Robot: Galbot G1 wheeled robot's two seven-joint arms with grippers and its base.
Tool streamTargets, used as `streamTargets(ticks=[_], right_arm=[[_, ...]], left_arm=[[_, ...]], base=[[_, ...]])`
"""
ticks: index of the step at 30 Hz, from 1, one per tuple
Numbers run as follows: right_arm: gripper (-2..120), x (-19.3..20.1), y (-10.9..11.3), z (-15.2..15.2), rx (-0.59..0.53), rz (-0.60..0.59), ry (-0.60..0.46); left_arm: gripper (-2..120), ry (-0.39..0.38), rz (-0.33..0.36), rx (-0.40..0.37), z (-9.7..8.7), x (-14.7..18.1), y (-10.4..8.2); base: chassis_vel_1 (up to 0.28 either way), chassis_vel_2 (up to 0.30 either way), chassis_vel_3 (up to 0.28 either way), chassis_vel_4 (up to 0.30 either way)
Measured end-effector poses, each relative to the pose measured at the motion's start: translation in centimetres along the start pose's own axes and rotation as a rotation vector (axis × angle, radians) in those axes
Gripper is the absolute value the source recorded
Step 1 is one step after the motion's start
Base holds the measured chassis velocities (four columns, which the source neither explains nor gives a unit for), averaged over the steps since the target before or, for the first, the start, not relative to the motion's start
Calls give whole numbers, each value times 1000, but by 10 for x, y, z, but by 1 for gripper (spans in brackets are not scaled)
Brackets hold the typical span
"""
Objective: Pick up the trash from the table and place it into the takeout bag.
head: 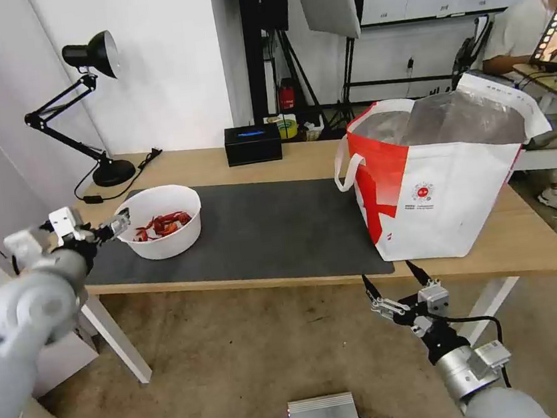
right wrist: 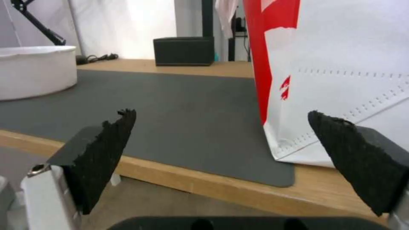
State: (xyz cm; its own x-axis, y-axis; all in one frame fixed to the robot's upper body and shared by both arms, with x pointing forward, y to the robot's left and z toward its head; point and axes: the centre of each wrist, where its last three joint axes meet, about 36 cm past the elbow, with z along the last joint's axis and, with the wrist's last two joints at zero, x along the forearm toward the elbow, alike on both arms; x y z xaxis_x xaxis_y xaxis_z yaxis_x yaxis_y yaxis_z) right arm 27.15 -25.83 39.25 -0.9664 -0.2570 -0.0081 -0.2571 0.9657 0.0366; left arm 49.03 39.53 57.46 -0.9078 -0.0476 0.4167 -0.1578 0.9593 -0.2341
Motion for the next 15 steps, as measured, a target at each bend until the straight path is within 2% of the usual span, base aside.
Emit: streamTargets(ticks=[2, 5, 10, 15], right_arm=[[100, 0, 0, 0, 0, 0, 0], [100, 0, 0, 0, 0, 0, 0], [100, 0, 0, 0, 0, 0, 0], [100, 0, 0, 0, 0, 0, 0]], left_arm=[[100, 39, -30, -4, -14, -5, 12], [100, 61, -70, -20, -25, -12, 20], [100, 97, -89, -24, -34, -24, 21], [100, 134, -77, -17, -35, -35, 15]], base=[[0, 0, 0, 0], [0, 0, 0, 0], [0, 0, 0, 0], [0, 0, 0, 0]])
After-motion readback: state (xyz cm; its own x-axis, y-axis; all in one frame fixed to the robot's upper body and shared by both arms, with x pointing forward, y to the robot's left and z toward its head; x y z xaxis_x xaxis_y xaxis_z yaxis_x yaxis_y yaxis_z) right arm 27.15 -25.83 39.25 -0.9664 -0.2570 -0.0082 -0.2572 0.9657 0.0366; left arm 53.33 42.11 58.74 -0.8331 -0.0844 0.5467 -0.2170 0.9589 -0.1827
